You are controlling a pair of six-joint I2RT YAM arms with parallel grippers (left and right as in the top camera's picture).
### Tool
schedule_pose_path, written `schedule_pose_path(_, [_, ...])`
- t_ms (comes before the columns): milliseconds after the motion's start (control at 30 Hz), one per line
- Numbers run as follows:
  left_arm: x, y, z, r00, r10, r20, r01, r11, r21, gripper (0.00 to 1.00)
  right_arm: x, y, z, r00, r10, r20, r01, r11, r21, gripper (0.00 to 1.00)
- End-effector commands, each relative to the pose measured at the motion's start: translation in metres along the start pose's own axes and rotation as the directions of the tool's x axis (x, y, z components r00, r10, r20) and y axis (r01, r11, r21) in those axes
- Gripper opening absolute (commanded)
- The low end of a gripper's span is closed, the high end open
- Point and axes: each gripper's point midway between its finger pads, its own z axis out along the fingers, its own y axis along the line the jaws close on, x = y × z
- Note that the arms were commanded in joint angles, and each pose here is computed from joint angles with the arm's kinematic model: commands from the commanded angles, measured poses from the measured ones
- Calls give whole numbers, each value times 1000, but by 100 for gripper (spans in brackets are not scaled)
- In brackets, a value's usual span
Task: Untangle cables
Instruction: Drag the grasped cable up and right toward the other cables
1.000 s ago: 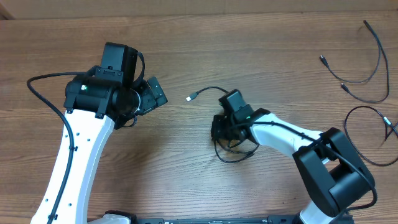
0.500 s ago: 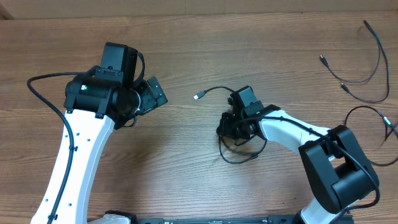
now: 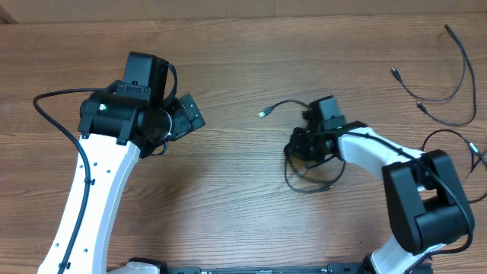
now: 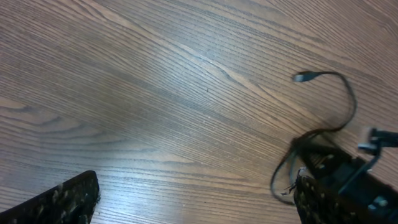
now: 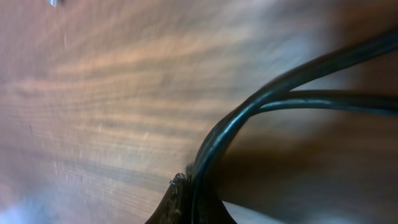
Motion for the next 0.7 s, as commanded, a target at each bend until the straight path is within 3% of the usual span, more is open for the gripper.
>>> schedule_pose_path(0, [-2, 1, 0, 1000, 23, 11, -23, 1000, -9, 100, -29, -13, -16, 996, 41, 82, -37, 998, -55, 4])
schedule_pose_path(233, [-2, 1, 0, 1000, 23, 11, -23, 1000, -9, 100, -94, -32, -45, 950, 72, 303, -42, 994, -106, 4])
schedule_pose_path(500, [-2, 1, 0, 1000, 23, 10, -23, 1000, -10, 99, -142, -75, -70, 825, 34, 564, -132, 982, 134, 4])
schedule_pose_path(667, [-2, 1, 0, 1000, 23, 11, -23, 1000, -9, 100, -167, -78, -91, 740, -43, 672, -117, 975, 190, 4])
